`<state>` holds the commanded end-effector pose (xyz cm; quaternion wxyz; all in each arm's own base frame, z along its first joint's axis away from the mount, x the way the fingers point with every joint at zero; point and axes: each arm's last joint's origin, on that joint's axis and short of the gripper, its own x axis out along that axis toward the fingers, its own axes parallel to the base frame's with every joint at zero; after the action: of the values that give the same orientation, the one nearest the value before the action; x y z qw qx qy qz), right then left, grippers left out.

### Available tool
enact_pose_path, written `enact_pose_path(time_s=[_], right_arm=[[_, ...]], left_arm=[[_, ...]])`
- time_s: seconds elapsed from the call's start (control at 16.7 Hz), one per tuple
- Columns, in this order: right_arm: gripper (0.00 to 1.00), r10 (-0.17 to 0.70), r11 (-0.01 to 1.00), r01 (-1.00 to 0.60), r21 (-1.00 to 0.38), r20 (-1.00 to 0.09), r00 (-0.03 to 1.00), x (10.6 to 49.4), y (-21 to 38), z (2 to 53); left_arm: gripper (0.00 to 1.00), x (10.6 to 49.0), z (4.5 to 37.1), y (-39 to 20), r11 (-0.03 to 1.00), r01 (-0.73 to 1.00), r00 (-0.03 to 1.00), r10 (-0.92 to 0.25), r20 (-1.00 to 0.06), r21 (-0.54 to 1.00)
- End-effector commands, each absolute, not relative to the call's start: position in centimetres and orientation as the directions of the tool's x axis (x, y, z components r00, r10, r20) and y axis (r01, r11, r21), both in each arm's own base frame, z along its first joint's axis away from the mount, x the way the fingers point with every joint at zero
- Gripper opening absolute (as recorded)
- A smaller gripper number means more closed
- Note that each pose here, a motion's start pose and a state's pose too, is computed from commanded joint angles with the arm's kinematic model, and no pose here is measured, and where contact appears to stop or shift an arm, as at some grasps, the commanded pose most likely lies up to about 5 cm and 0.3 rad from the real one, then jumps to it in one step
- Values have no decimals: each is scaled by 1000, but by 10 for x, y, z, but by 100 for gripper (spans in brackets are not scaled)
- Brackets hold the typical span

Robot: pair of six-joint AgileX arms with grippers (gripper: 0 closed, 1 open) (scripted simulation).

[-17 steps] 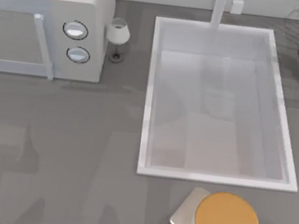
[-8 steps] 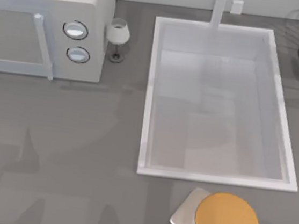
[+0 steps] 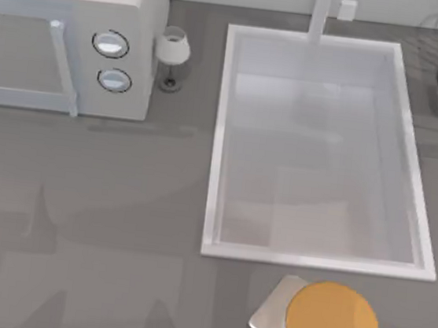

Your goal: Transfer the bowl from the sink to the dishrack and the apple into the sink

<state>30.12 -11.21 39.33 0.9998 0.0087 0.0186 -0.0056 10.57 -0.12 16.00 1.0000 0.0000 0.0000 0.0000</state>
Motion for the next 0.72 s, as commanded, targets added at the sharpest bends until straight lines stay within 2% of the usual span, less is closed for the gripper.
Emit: enact_pose_path(time_s=[0.18, 0.36, 0.54, 0.72], right_arm=[[0, -11, 1000, 11, 16, -38, 999, 329, -118, 358], [0, -10, 1000, 10, -3, 10, 1000, 353, -120, 323], [0, -9, 1000, 10, -17, 50, 999, 369, -118, 284], [0, -9, 1000, 10, -11, 33, 999, 377, -112, 242]], left_arm=[[100, 106, 160, -1, 1000, 0, 1000, 0, 0, 0], [100, 106, 160, -1, 1000, 0, 1000, 0, 0, 0], [100, 106, 160, -1, 1000, 0, 1000, 0, 0, 0], [100, 106, 160, -1, 1000, 0, 1000, 0, 0, 0]])
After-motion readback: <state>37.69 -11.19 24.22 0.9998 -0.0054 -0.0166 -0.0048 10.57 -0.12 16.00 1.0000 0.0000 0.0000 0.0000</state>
